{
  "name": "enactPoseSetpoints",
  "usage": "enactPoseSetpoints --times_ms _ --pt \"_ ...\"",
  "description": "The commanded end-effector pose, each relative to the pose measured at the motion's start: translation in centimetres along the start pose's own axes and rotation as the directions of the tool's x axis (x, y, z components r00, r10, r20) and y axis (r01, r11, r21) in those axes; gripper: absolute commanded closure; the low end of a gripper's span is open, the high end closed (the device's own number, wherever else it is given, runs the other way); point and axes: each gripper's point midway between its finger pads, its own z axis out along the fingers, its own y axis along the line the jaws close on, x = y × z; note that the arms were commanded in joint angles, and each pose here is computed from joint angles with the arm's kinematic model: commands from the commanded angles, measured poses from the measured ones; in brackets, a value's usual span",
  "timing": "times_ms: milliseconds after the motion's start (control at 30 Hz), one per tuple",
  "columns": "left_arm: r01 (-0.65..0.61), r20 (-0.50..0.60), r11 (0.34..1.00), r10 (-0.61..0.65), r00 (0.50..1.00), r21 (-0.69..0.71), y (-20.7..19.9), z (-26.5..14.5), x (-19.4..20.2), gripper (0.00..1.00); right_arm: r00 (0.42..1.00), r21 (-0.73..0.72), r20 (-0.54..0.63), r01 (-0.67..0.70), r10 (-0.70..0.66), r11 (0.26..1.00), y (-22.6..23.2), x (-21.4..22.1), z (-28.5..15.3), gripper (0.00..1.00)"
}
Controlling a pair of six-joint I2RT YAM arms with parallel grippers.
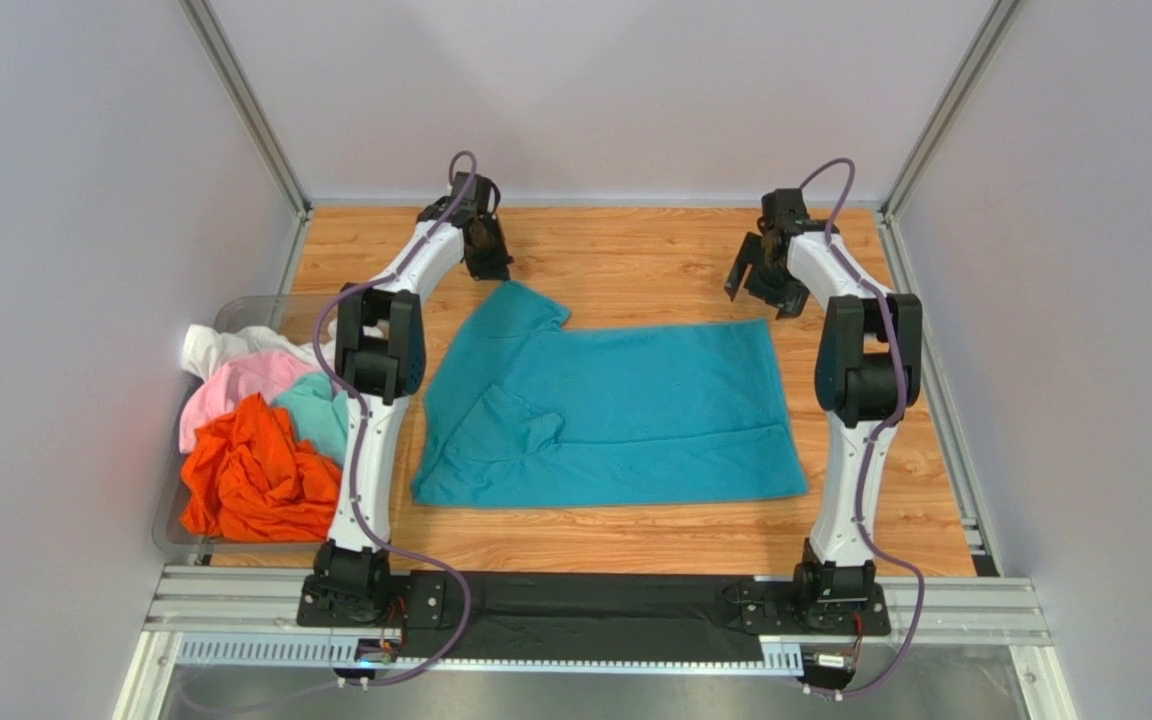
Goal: Fold and stack the t-shirts
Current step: Fold the tshirt
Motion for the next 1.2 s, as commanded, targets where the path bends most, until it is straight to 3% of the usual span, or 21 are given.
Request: enactPoseSetpoints --times_ms 0,333,467,633,767,1167 --pt "-0.028 -0.054 1.0 0.028 0.998 0.001 0.3 -0.3 1.6 1.0 0.999 0.043 0.032 0.01 -0.012 0.999 -0.3 -1.8 0.1 0.18" --pt "-0.028 -0.055 1.0 0.028 0.998 0.002 0.4 -0.2 1.7 1.0 0.999 0.088 -0.035 0.017 -0.014 0.996 -1.6 0.9 1.9 0.45" --pt "-0.028 -0.056 1.0 0.028 0.998 0.003 0.4 -0.2 1.7 1.0 0.999 0.087 -0.047 0.013 -0.009 0.996 -1.6 1.2 2.5 0.64" --pt "-0.027 -0.055 1.0 0.027 0.998 0.003 0.4 -0.3 1.7 1.0 0.998 0.075 -0.07 0.004 0.001 0.997 -1.4 2.0 2.6 0.73" --pt "-0.028 -0.059 1.0 0.028 0.998 0.002 0.4 -0.2 1.9 1.0 0.997 0.073 -0.074 0.005 0.001 0.997 -1.5 2.3 2.5 0.99" --pt "-0.04 -0.018 0.999 0.041 0.999 0.027 0.0 -1.3 1.4 1.0 0.999 0.03 0.01 0.039 -0.039 0.999 -0.9 0.0 -1.0 1.0"
